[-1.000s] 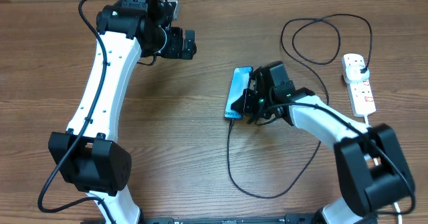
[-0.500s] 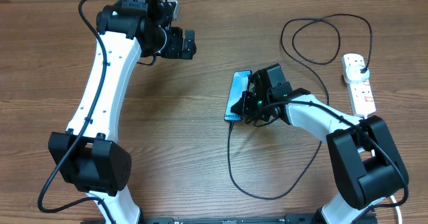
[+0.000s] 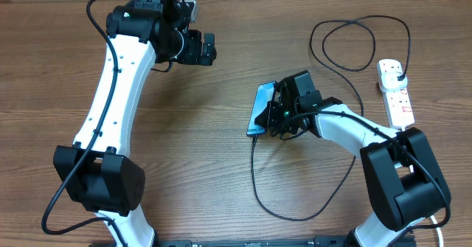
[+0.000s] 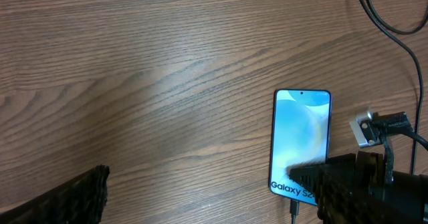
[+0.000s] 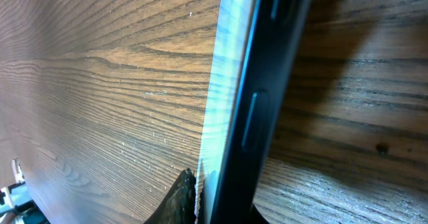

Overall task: Plug charger to phone and switch on socket
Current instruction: 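Lower the phone onto the table with the right gripper and release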

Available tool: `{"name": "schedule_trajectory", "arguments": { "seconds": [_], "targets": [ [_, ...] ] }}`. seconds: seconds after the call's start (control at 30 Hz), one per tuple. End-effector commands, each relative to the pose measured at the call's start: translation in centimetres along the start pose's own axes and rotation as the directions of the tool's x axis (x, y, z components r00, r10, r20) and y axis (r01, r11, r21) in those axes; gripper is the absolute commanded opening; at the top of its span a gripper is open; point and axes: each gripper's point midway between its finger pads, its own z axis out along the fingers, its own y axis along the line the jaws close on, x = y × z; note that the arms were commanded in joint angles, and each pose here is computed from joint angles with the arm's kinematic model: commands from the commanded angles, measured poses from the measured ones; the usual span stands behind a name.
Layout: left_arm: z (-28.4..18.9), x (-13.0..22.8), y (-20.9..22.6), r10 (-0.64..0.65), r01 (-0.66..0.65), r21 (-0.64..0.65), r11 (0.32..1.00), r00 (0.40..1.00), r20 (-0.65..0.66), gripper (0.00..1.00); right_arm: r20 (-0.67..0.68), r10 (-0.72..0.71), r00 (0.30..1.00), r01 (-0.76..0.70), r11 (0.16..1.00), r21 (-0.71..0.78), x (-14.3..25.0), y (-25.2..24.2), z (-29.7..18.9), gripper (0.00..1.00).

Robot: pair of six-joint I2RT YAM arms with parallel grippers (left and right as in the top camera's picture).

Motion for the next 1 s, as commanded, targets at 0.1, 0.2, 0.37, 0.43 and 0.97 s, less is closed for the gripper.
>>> {"name": "schedule_trajectory", "arguments": {
  "seconds": [0.1,0.2,0.37,0.43,0.97],
  "targets": [
    [-0.8,-0.4,-0.2,0.015,-0.015,-0.006,1.0,1.0,0.023,1.0,0.029,-0.024,0.999,0.024,1.0,0.015,-0.5,0.1,-0.2,0.19],
    [-0.8,-0.4,-0.2,0.015,-0.015,-0.006,1.0,1.0,0.023,1.0,0.034,-0.023,0.999,0.022,0.999,0.029,-0.6,-0.2,-0.2,0.22],
    [-0.8,-0.4,-0.2,0.015,-0.015,-0.006,1.0,1.0,0.023,1.0,0.046,-0.023,0.999,0.021,0.999,0.047,-0.8,-0.5,-0.2,0.25],
    [-0.8,-0.4,-0.2,0.015,-0.015,-0.006,1.0,1.0,0.023,1.0,0.048,-0.023,0.999,0.021,0.999,0.05,-0.9,-0.6,-0.2,0.25],
    [-0.8,-0.4,-0.2,0.015,-0.015,-0.006,1.0,1.0,0.023,1.0,0.051,-0.022,0.998,0.018,0.998,0.062,-0.9,-0.8,-0.2,0.3]
  ]
}}
